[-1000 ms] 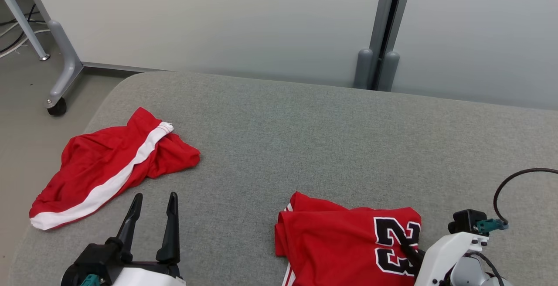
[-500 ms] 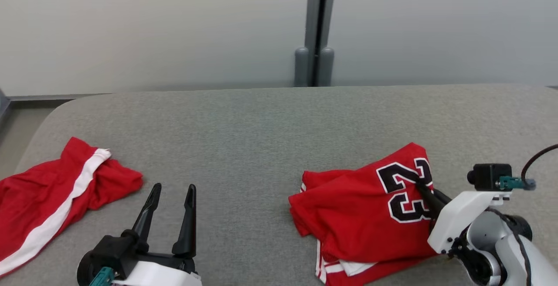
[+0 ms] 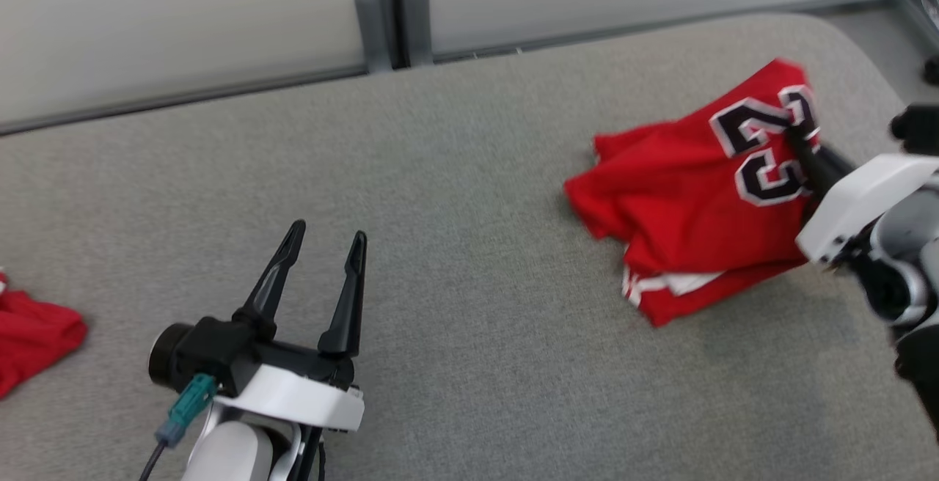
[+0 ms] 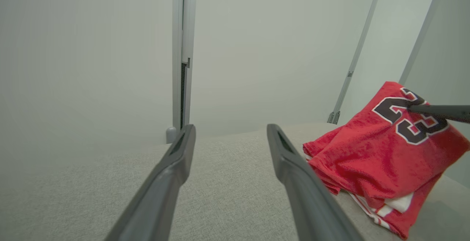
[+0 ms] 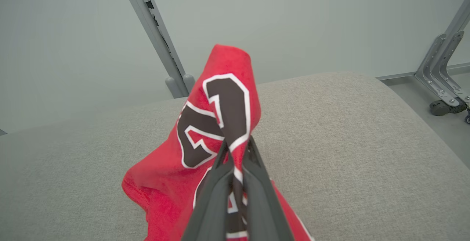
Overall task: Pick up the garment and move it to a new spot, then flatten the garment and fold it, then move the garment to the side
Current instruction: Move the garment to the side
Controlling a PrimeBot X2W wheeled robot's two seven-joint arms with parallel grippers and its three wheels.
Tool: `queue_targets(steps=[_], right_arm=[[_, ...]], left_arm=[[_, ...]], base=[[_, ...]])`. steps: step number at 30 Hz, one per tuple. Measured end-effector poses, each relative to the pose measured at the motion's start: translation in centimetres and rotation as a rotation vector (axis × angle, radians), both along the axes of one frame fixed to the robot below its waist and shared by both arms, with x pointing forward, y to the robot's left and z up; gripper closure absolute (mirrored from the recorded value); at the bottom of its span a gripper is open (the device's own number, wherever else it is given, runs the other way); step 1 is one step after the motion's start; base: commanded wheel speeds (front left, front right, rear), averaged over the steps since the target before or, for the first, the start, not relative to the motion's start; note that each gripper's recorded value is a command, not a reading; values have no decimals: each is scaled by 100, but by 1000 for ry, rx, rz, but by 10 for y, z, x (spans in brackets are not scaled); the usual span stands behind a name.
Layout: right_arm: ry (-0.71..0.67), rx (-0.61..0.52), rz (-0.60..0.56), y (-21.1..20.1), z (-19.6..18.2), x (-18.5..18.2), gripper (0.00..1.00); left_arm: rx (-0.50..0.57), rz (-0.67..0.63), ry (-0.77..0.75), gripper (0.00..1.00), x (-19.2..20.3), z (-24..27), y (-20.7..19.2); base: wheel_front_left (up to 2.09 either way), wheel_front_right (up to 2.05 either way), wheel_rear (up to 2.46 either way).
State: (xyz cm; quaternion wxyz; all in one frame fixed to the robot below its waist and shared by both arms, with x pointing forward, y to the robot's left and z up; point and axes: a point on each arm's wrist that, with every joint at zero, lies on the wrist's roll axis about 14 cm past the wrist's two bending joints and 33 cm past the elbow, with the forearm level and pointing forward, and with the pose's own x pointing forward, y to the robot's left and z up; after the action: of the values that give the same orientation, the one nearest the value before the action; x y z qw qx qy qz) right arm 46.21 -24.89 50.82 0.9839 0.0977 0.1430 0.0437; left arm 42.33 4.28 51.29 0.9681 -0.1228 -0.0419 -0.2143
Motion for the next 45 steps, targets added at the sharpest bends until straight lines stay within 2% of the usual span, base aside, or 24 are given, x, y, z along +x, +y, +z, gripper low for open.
queue_targets(steps=[7, 13, 14, 16, 17, 18, 27, 37, 42, 45], right_arm=[[110, -105, -184, -82, -32, 18, 100], [175, -194, -253, -113, -57, 28, 100], [180, -208, -262, -116, -60, 30, 82], [190, -234, -274, -122, -64, 32, 67], [190, -247, -282, -125, -65, 33, 51], [186, -257, -292, -128, -65, 34, 0], [68, -335, -322, -137, -37, 32, 0], [-176, -303, -209, -84, 22, 35, 0], [-329, -227, -143, -46, 55, 25, 0], [-387, -185, -109, -27, 62, 10, 0]], left_arm=[[21, -68, 62, 0, 28, -35, -20], [29, -83, 107, 0, 42, -59, -24], [30, -84, 112, 0, 43, -62, -24], [33, -84, 120, 0, 45, -66, -23], [34, -82, 118, 0, 46, -66, -22], [36, -78, 116, 0, 47, -66, -21], [31, -21, 83, 0, 43, -47, -5], [42, 133, 26, 0, 17, -12, 47], [59, 242, -17, 0, -6, 8, 87], [63, 292, -46, 0, -23, 20, 105]], base=[[0, 0, 0], [0, 0, 0], [0, 0, 0], [0, 0, 0], [0, 0, 0], [0, 0, 0], [0, 0, 0], [0, 0, 0], [0, 0, 0], [0, 0, 0]])
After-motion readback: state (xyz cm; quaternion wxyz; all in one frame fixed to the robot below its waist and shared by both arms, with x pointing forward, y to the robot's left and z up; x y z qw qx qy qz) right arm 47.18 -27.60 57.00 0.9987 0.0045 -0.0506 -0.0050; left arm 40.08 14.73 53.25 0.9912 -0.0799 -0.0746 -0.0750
